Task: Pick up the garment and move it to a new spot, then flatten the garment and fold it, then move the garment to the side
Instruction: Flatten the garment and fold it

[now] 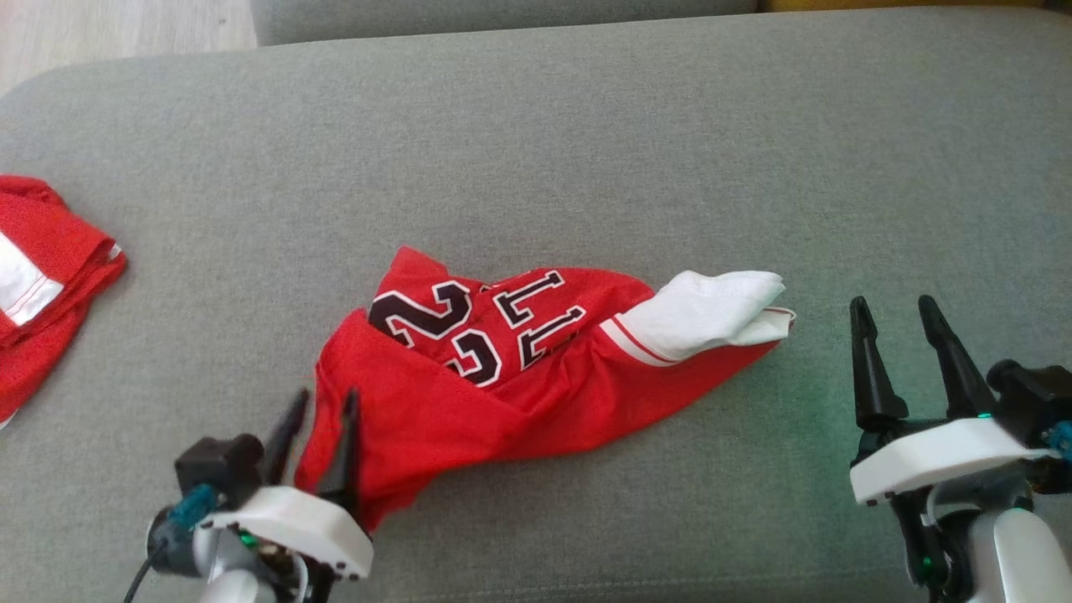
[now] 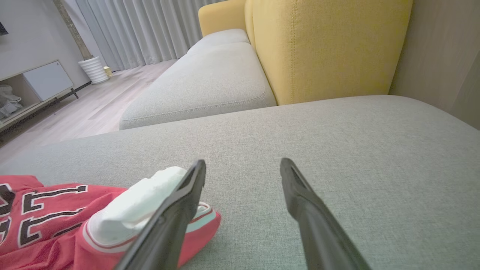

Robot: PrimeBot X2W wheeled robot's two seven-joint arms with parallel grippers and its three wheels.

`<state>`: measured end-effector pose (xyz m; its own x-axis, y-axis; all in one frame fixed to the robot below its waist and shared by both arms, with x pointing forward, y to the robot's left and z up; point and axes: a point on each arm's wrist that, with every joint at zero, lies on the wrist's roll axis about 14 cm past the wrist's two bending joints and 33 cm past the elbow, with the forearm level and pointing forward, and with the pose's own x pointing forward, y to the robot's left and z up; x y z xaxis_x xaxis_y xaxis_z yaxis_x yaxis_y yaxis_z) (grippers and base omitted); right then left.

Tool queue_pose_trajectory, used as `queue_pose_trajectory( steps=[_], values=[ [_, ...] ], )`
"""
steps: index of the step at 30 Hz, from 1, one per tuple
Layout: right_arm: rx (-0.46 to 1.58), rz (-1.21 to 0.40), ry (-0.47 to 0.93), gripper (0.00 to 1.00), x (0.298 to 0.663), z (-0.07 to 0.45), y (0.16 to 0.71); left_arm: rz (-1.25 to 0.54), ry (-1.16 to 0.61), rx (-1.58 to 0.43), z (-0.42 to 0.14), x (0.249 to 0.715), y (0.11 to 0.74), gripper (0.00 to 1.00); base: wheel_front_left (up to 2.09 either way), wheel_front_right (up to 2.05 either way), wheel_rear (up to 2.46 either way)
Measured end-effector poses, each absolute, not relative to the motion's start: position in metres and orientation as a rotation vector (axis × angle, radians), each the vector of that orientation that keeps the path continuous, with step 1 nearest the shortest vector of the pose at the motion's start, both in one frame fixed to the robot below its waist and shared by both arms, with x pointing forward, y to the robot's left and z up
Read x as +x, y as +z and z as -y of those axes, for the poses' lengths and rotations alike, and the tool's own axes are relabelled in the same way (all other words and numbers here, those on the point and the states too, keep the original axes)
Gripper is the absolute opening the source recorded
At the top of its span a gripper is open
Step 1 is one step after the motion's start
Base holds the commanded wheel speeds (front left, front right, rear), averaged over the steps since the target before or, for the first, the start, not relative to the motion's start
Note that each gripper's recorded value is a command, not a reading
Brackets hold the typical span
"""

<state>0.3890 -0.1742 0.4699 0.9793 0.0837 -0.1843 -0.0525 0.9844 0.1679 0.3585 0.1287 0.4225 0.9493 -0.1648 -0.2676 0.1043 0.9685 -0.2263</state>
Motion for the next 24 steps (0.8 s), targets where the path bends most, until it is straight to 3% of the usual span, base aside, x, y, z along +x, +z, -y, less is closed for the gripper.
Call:
queue_pose_trajectory(
  steps=[13,24],
  values=[
    [0.115,-0.134,0.073,1.00,0.386,0.176,0.494,0.012,-0.092,-0.075,-0.145,0.386,0.499,1.00,0.00,0.00,0.00],
    [0.090,-0.151,0.100,1.00,0.366,0.167,0.498,0.000,-0.076,-0.030,-0.153,0.366,0.500,1.00,0.00,0.00,0.00]
  ],
)
